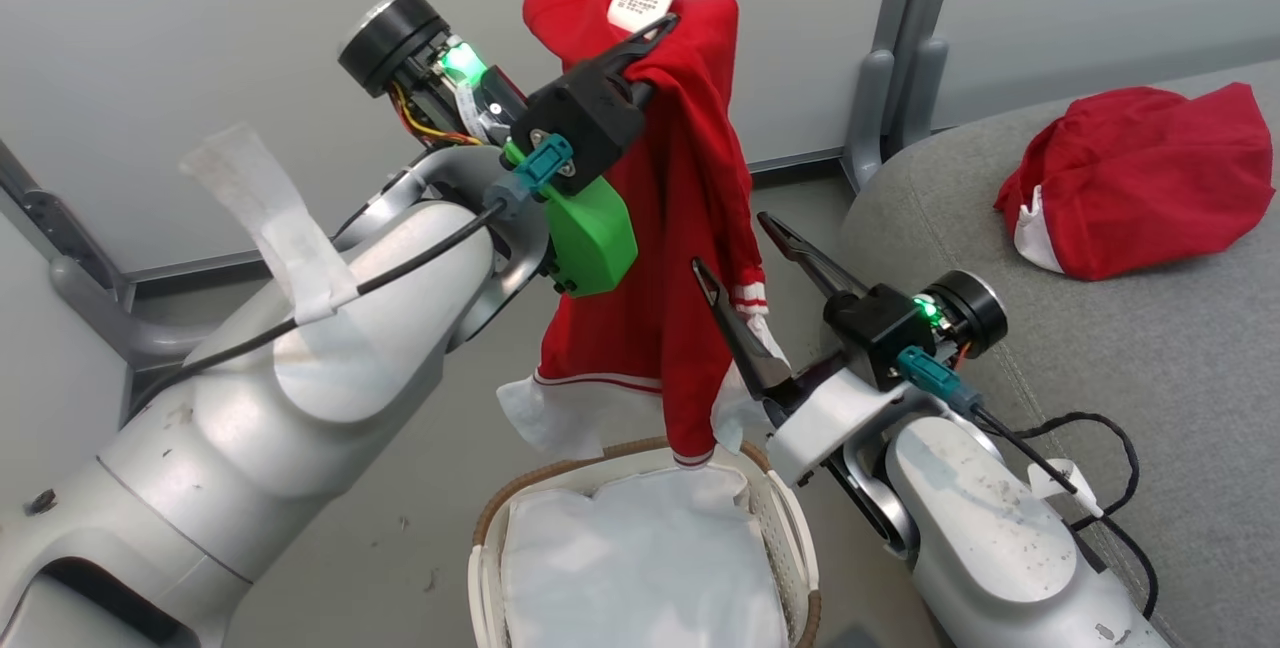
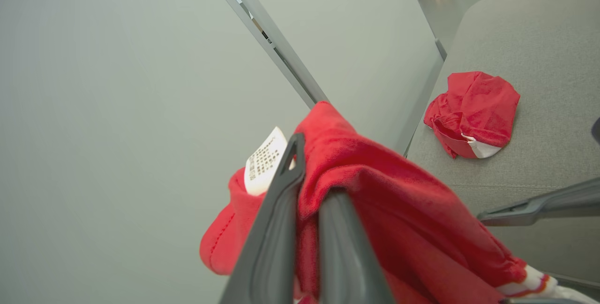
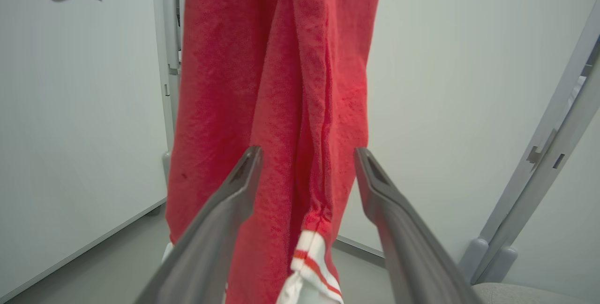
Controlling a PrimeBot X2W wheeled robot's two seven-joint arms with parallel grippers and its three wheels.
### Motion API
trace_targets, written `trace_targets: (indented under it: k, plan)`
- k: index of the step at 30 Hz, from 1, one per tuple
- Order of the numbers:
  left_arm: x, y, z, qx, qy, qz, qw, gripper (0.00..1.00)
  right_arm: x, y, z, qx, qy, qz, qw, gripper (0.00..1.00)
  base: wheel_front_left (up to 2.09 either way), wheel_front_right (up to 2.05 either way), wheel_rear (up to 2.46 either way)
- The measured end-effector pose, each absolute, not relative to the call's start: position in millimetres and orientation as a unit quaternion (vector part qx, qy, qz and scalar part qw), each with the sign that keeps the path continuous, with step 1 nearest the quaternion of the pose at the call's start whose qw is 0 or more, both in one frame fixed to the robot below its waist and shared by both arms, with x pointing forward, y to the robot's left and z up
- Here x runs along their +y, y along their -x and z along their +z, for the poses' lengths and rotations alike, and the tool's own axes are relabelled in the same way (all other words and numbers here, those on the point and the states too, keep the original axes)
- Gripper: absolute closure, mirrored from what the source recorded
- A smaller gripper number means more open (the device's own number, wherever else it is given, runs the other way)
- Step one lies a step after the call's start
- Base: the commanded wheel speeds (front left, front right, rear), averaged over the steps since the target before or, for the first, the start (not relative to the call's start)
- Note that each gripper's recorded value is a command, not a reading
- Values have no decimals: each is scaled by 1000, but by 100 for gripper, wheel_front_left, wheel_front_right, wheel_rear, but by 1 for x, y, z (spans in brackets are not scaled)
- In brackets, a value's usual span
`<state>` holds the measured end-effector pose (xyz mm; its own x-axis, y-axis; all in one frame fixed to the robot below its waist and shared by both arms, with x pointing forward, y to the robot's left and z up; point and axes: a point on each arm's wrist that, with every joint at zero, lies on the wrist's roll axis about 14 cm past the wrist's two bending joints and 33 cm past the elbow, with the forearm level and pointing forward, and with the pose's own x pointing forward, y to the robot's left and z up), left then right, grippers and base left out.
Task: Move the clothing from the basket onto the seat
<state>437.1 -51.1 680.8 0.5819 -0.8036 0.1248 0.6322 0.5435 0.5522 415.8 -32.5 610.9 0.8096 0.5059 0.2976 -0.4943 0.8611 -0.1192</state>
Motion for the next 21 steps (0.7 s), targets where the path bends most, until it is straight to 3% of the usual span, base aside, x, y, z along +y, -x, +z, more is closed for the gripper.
trace_targets:
  k: [11,12,13,14,16,20,21]
  plan:
    - [-64,-404,694,-205,-222,-444,844,100,-12,-422,608,-151,36,289,945,0,0,0,0]
    - [-64,-401,694,-205,-218,-446,844,100,-11,-422,606,-148,35,290,945,21,0,0,0]
    - [-64,-399,694,-205,-215,-448,843,100,-10,-422,603,-144,36,291,945,51,0,0,0]
    - [-64,-397,693,-205,-211,-449,844,100,-9,-423,602,-141,35,292,945,75,0,0,0]
    - [-61,-396,692,-203,-204,-447,847,100,-8,-424,603,-142,34,294,945,100,0,0,0]
    - [-47,-402,678,-181,-180,-433,864,100,-12,-428,605,-143,31,287,947,100,0,0,0]
    - [-42,-404,672,-173,-174,-428,870,85,-15,-429,605,-143,30,283,948,100,0,0,0]
